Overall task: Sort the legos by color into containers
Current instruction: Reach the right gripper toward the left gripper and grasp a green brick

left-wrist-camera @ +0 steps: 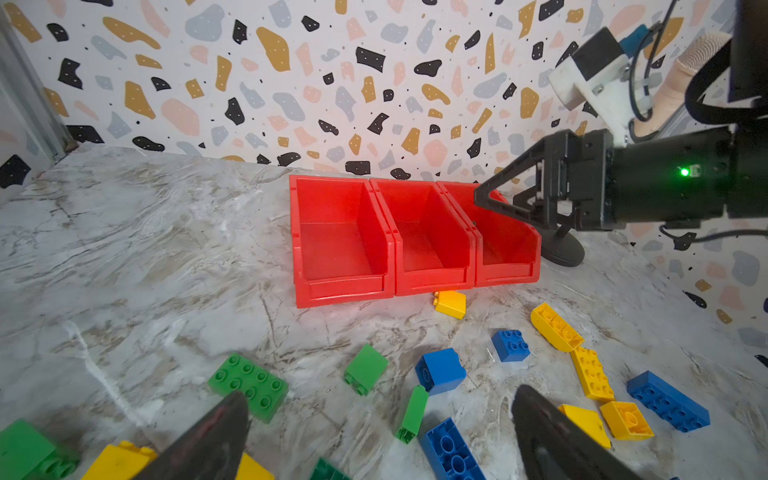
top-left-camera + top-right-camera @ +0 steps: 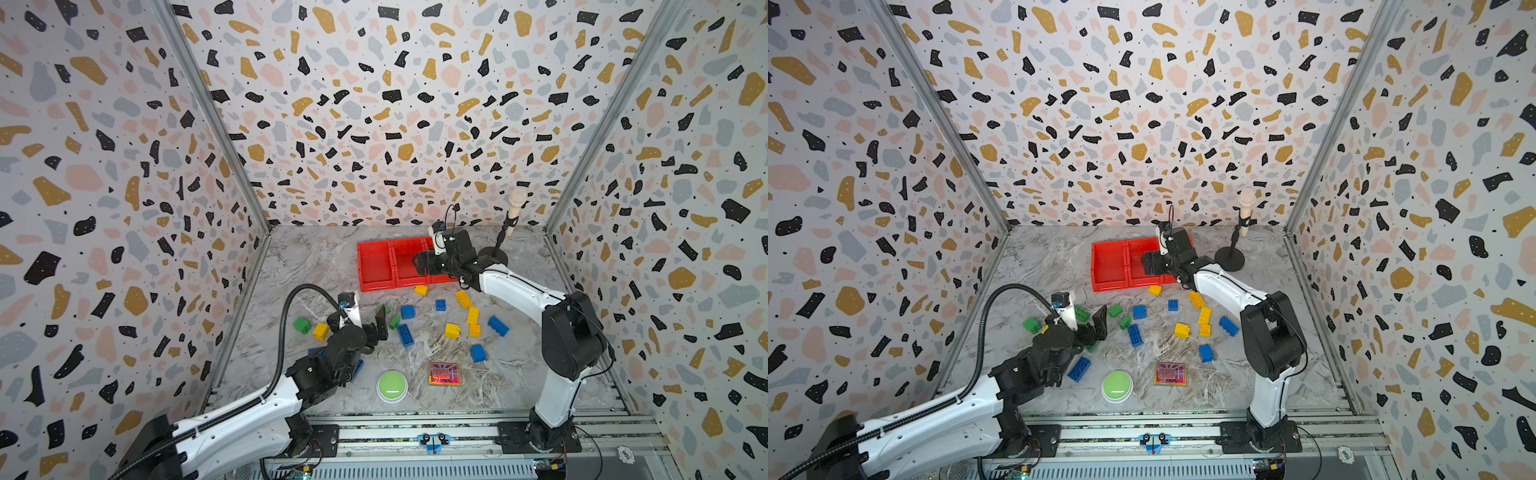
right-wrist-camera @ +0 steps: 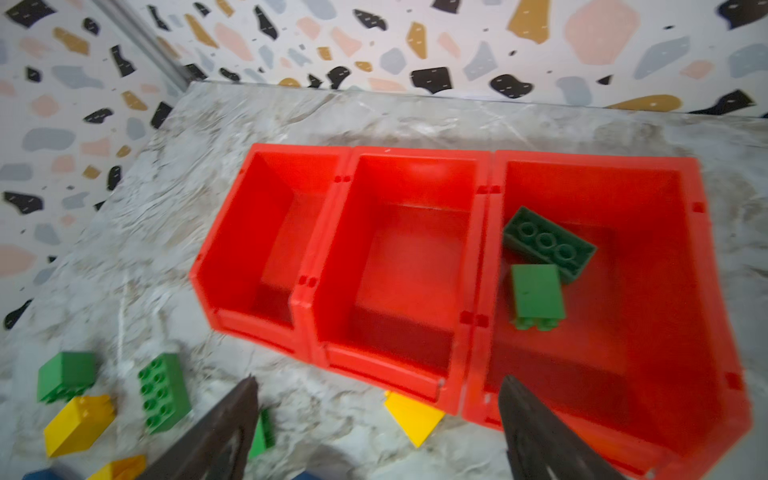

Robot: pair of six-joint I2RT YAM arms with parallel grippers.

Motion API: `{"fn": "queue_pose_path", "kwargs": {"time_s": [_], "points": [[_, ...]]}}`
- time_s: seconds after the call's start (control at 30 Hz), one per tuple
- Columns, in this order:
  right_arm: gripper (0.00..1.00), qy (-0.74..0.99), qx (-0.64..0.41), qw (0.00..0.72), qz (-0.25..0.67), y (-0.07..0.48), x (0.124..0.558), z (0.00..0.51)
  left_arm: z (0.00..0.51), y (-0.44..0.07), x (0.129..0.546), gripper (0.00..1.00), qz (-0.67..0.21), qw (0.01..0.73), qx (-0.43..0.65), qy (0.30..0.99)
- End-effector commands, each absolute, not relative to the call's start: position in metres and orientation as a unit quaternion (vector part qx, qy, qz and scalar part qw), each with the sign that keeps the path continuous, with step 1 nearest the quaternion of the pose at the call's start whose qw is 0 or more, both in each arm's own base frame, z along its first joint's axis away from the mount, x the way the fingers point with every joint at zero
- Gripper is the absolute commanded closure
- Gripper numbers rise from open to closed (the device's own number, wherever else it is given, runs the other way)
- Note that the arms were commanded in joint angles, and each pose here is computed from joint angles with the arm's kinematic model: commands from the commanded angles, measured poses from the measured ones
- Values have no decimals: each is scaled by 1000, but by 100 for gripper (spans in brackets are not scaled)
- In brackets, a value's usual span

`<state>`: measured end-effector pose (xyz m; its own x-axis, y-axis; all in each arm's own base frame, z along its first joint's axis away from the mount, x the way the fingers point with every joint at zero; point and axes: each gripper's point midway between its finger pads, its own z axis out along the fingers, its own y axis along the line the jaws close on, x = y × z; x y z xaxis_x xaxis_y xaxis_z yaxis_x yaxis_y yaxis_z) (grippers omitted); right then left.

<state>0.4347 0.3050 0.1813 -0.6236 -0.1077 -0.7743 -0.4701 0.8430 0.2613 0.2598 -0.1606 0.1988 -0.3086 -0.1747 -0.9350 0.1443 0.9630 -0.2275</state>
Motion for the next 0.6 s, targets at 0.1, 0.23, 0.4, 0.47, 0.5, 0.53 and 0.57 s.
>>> {"fn": "queue_pose_path", "kwargs": {"time_s": [0.1,0.23,0.4,0.47,0.5,0.53,0.57], "points": [[13,871,-259,346,234,353,378,152,184,-125,241,0,-129,591,-49,795],[16,868,-310,311,231,380,354,129,180,-112,233,0,-136,594,-64,790],[19,867,-340,280,234,400,341,107,175,-104,227,0,-144,595,-76,787],[20,868,-347,271,231,405,339,98,173,-102,225,0,-144,593,-77,788],[21,867,-351,268,230,408,339,96,172,-102,225,0,-145,593,-77,788],[21,867,-354,266,226,410,339,93,171,-101,224,0,-145,593,-78,788],[21,868,-357,266,221,413,340,89,171,-100,224,0,-145,593,-78,788]]}}
